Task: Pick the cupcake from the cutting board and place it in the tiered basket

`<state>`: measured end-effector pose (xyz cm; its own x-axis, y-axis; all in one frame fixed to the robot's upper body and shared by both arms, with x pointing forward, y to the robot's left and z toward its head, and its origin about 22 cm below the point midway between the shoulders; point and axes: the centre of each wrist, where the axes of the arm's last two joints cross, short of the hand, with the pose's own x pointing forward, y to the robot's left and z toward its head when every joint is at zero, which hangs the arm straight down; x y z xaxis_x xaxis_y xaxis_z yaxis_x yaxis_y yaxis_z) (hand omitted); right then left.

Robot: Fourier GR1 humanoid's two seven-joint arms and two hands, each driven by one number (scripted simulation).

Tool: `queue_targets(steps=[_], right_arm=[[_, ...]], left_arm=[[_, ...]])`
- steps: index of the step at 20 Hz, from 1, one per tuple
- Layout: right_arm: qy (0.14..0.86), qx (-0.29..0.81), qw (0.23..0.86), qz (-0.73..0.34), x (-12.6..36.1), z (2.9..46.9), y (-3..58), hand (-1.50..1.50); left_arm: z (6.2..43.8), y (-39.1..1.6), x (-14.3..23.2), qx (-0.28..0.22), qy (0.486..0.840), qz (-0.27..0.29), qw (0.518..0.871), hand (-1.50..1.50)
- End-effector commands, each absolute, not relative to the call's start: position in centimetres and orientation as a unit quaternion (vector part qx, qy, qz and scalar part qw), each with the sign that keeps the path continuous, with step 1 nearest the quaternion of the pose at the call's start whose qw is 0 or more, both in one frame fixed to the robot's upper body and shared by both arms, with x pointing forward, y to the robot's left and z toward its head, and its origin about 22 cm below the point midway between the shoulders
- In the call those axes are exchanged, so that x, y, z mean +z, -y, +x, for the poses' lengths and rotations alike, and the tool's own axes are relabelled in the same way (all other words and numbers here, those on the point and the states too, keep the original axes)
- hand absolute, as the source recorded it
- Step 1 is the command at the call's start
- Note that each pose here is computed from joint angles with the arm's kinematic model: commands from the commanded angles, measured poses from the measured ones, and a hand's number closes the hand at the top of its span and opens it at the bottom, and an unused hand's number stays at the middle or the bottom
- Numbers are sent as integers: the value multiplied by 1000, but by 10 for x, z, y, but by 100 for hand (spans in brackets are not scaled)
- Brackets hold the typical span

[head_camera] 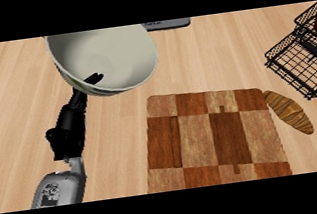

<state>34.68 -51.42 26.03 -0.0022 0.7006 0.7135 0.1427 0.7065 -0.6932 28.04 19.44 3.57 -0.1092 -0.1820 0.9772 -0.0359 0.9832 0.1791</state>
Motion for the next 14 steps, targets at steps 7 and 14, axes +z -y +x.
queue_targets(steps=[7,14], right_arm=[[672,43,679,-292,276,251,606,-150],[672,33,686,-276,247,201,635,-150]], left_arm=[[275,-197,27,-58,744,83,661,0],[274,-193,37,-42,750,74,656,0]])
